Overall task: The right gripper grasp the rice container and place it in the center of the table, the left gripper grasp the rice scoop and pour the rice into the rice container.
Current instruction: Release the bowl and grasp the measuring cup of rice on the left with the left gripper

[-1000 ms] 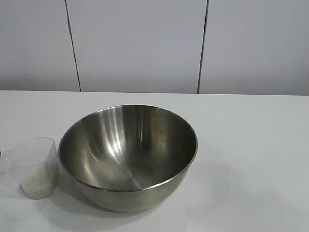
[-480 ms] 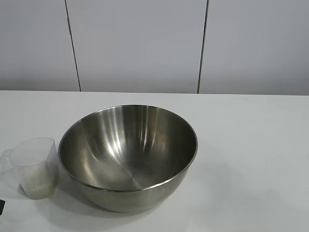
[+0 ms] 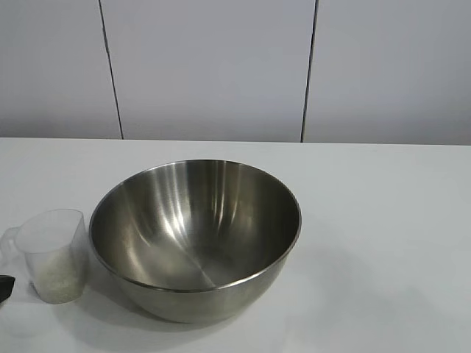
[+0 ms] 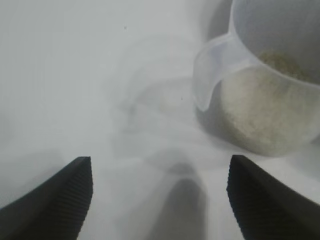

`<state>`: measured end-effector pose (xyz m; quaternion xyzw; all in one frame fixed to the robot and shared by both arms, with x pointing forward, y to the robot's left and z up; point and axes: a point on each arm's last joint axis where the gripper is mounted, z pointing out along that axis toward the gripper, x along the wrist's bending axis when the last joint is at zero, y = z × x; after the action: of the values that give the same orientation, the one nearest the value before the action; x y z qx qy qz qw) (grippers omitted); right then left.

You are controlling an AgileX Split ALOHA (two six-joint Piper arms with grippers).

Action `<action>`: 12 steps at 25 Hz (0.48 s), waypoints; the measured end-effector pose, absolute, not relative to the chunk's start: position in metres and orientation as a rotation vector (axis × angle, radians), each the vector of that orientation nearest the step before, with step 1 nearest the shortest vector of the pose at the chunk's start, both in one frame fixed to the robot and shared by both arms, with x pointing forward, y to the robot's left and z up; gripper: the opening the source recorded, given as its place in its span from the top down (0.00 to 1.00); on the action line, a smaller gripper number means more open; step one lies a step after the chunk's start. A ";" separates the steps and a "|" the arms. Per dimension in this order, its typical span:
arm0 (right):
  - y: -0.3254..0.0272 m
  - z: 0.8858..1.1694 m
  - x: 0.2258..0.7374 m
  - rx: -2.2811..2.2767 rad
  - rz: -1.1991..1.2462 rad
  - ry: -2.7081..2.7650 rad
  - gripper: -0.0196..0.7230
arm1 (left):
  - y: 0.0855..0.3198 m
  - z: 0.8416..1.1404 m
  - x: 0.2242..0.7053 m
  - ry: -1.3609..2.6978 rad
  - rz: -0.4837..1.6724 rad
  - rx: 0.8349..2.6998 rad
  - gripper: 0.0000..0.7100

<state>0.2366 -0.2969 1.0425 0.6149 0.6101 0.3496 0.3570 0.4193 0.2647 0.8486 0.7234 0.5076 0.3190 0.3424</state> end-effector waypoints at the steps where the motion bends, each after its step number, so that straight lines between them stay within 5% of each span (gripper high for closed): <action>1: -0.297 1.043 0.237 1.587 0.902 1.575 0.55 | 0.264 0.849 0.421 1.317 0.833 1.877 0.24; 12: -0.297 1.043 0.237 1.587 0.902 1.575 0.55 | 0.261 0.853 0.439 1.308 0.856 1.802 0.26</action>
<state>0.2366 -0.2969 1.0425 0.6149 0.6101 0.3496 0.3570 0.4394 0.2608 0.8527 0.7021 0.5095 0.3335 0.3691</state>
